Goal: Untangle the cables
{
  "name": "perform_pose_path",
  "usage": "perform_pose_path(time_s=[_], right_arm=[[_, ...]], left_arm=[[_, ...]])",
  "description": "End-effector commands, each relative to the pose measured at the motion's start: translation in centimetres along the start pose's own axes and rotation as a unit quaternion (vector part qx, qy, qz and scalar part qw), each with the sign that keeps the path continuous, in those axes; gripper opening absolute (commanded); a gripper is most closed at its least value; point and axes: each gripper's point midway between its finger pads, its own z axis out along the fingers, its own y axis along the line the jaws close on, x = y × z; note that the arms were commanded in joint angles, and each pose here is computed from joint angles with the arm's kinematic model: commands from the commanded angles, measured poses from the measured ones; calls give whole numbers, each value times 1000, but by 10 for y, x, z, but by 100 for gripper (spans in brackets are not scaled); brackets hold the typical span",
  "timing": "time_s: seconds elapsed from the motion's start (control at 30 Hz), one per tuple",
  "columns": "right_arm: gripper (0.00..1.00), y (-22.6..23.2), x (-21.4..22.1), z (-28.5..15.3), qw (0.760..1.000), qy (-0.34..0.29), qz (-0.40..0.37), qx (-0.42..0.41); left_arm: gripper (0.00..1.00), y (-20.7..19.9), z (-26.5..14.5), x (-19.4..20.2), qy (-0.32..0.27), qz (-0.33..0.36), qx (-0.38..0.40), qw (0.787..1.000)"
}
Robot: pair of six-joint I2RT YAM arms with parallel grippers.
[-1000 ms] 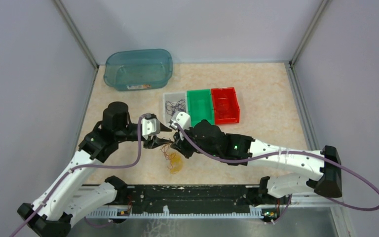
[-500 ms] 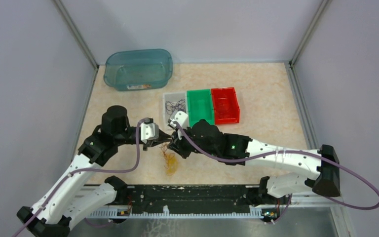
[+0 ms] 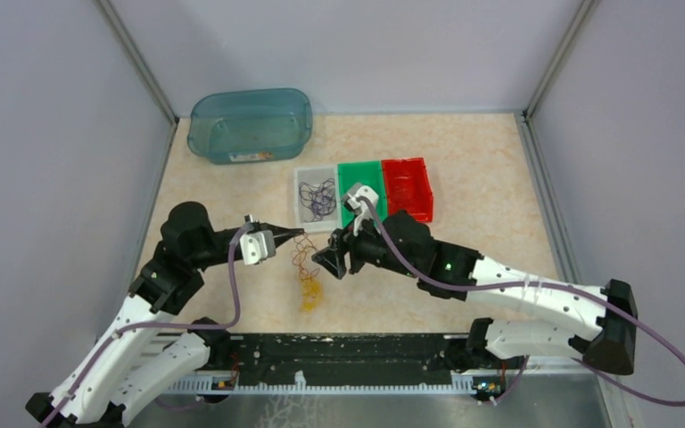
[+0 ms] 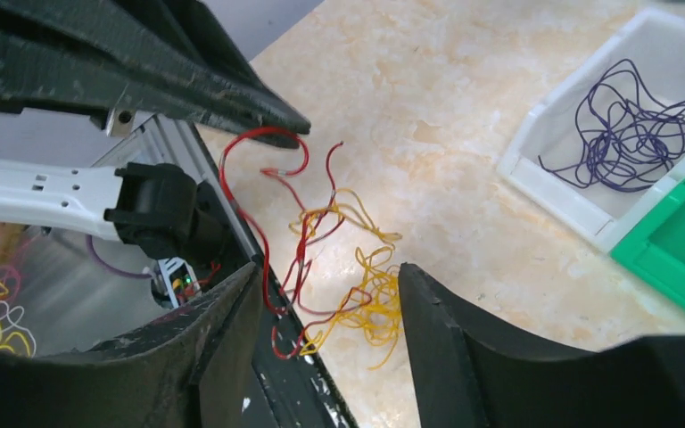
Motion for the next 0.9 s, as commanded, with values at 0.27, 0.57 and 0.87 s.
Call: perform_pose_path(time_s=[0.27,0.57,0.87], right_arm=[[67,0,-53,-65,985,-166,32,-27],[71,-15,-75,-43,985,-171,29,-18],[76,21,-83,-21,980,-155,19,-120]], left_arm=[[0,21,-8,-51,-58,32,-29,997],[0,10,-8,-68,-77,9,16,997],[1,6,-9,-65,-73,9,24,997]])
